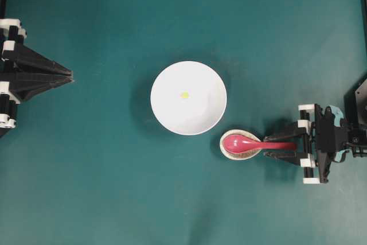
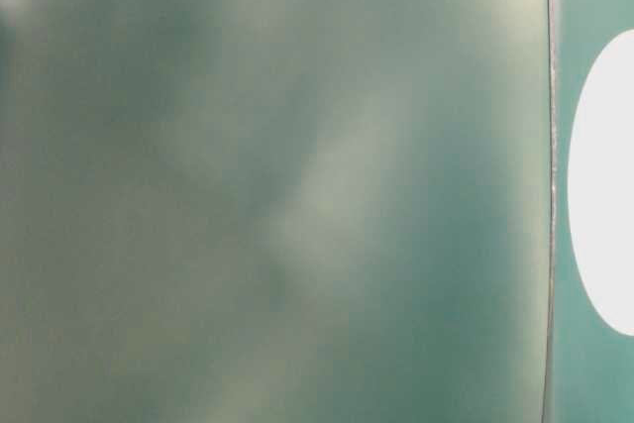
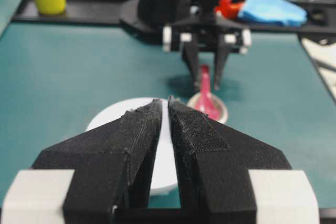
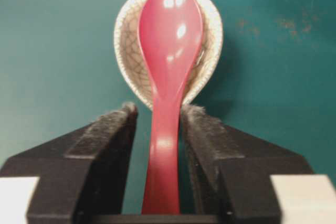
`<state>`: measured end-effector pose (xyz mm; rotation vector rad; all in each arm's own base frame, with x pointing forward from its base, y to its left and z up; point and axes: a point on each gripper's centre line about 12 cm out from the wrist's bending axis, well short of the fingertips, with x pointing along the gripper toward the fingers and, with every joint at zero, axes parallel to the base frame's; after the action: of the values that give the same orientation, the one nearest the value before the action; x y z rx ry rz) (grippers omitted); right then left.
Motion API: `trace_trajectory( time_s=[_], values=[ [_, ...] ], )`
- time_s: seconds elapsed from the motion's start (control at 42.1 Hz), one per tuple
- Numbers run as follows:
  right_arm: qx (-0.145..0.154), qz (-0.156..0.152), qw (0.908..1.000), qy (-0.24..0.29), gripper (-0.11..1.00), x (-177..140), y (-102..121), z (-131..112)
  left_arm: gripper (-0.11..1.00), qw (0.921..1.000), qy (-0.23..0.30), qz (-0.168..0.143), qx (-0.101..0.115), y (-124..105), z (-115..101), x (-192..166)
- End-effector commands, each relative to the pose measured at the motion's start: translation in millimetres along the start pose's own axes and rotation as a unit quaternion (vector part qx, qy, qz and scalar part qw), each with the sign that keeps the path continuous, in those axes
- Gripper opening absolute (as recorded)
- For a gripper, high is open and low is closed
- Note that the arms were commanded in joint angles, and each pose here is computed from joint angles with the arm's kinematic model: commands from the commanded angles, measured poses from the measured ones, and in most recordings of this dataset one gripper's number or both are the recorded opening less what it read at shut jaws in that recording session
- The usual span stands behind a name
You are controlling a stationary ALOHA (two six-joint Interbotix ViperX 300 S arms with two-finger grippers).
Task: Scoop the yellow hexagonal prism block from the bowl with a spoon using the right arm.
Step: 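Close the right gripper on the red spoon handle, then lift the red spoon off the dish with the right gripper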
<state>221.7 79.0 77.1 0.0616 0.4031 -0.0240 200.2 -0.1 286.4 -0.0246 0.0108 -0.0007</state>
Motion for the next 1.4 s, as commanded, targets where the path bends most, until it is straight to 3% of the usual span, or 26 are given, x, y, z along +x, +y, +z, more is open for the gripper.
trace_trajectory(
  time_s=[0.0, 0.166, 0.474, 0.688, 0.854, 0.973, 1.163, 1.376],
  values=[
    [0.002, 0.006, 0.9999, -0.01, 0.39, 0.3, 3.0, 4.5, 0.14, 0.9999, -0.012, -0.001, 0.0, -0.6, 10.4, 2.7],
    [0.009, 0.01, 0.9997, -0.022, 0.24, 0.1, 5.2, 11.0, 0.14, 0.9999, -0.012, -0.001, 0.001, -0.6, 10.4, 2.7],
    [0.053, 0.02, 0.9957, -0.074, 0.24, -11.9, 1.9, 51.2, 0.14, 0.9999, -0.011, -0.001, 0.001, -0.6, 10.1, 3.0],
    [0.034, 0.012, 0.9968, -0.072, 0.24, -15.8, -12.6, 93.2, 0.14, 0.9999, -0.011, -0.001, 0.002, -0.3, 10.2, 2.7],
    [0.025, 0.008, 0.9989, -0.04, 0.24, -19.5, -34.9, 128.5, 0.14, 0.9999, -0.011, -0.001, 0.004, -0.6, 10.0, 2.7],
    [0.039, 0.007, 0.9992, -0.006, 0.24, -24.2, -54.8, 148.5, 0.14, 0.9999, -0.011, -0.001, 0.007, -0.6, 10.0, 2.7],
    [0.074, 0.01, 0.9954, 0.06, 0.24, -28.4, -80.5, 165.2, 0.14, 0.9999, -0.011, -0.001, 0.01, -0.7, 10.0, 2.7],
    [0.081, 0.017, 0.9899, 0.115, 0.24, -23.2, -99.2, 186.0, 0.14, 1.0, -0.008, -0.001, 0.003, -0.6, 9.2, 3.0]
  ],
)
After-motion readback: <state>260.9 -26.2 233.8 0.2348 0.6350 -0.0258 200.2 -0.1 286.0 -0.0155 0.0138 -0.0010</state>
